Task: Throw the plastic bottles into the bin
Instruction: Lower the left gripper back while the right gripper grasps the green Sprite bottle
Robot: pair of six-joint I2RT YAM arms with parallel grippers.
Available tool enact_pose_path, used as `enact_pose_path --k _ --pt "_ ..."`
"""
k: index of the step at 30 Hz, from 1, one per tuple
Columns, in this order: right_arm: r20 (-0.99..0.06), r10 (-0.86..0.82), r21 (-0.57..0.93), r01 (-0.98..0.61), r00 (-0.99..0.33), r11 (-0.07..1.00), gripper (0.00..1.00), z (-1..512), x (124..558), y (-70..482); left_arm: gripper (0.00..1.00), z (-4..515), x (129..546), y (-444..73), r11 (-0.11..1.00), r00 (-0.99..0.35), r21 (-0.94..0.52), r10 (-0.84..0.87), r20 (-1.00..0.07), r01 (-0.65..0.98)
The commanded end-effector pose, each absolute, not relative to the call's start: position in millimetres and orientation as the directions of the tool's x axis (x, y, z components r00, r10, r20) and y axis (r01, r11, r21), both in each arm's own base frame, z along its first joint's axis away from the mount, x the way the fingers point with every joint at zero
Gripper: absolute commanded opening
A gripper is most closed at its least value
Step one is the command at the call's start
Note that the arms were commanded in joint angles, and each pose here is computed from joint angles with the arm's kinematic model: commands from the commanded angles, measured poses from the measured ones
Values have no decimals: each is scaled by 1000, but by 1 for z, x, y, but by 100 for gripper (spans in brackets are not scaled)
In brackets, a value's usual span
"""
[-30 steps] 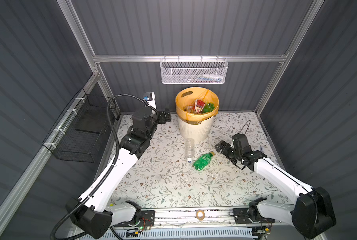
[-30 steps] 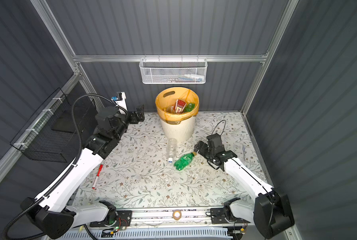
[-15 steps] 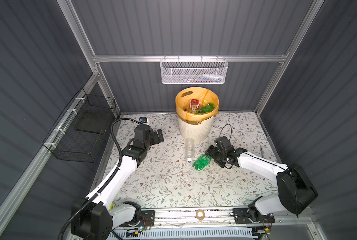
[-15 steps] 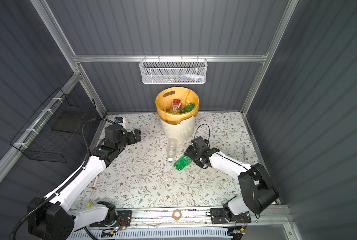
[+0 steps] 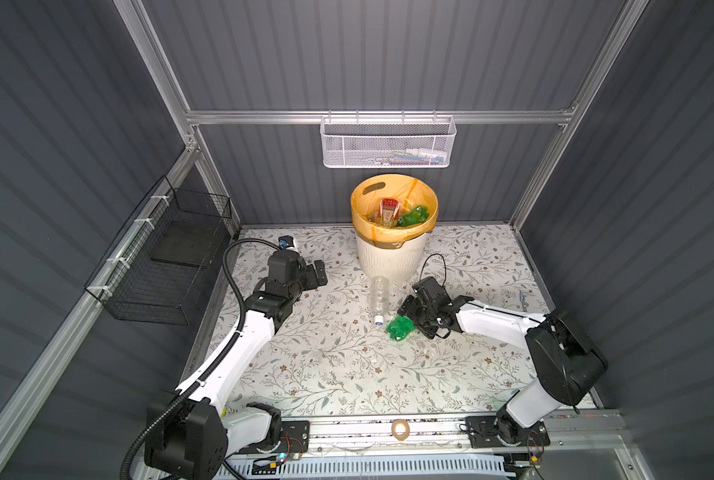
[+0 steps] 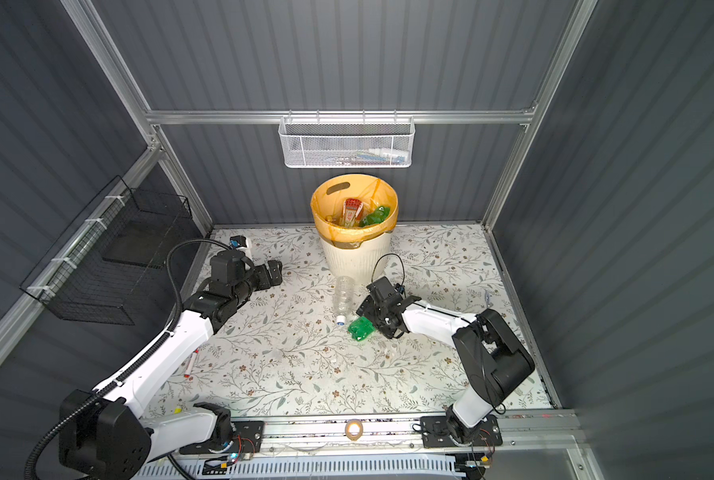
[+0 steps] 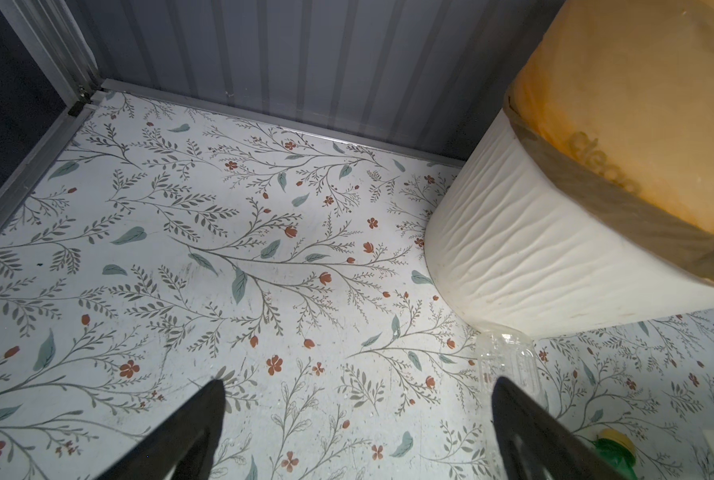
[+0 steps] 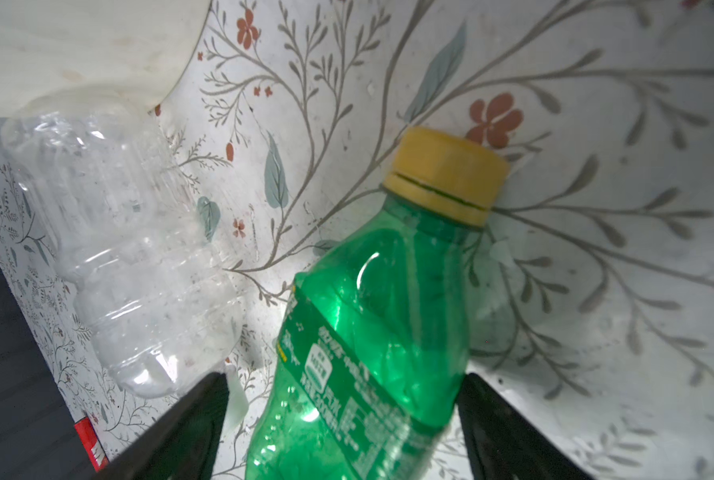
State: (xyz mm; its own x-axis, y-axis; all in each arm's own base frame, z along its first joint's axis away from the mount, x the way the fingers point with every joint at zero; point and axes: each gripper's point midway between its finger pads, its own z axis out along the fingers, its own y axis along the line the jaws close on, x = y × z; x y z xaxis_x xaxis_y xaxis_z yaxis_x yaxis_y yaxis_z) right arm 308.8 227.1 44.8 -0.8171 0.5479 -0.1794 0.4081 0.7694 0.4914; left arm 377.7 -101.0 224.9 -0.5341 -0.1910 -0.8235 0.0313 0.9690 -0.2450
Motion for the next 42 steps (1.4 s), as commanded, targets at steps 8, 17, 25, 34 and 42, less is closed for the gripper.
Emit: enact_pose_path --k 8,17,25,34,42 --pt "-209 555 478 411 -806 776 71 34 319 230 100 217 377 -100 963 -547 -269 -211 -810 27" --pt "-234 569 487 412 -788 770 55 36 319 224 100 214 377 -102 960 -555 -280 -216 -804 32" --pt "-266 581 502 404 -769 765 45 47 321 213 100 211 377 -105 955 -562 -293 -223 -796 36" --pt "-236 563 517 388 -792 763 50 43 320 216 100 212 376 -105 954 -563 -297 -224 -795 39" --pt "-213 535 518 370 -818 772 63 35 312 226 100 210 374 -104 955 -565 -295 -223 -794 37"
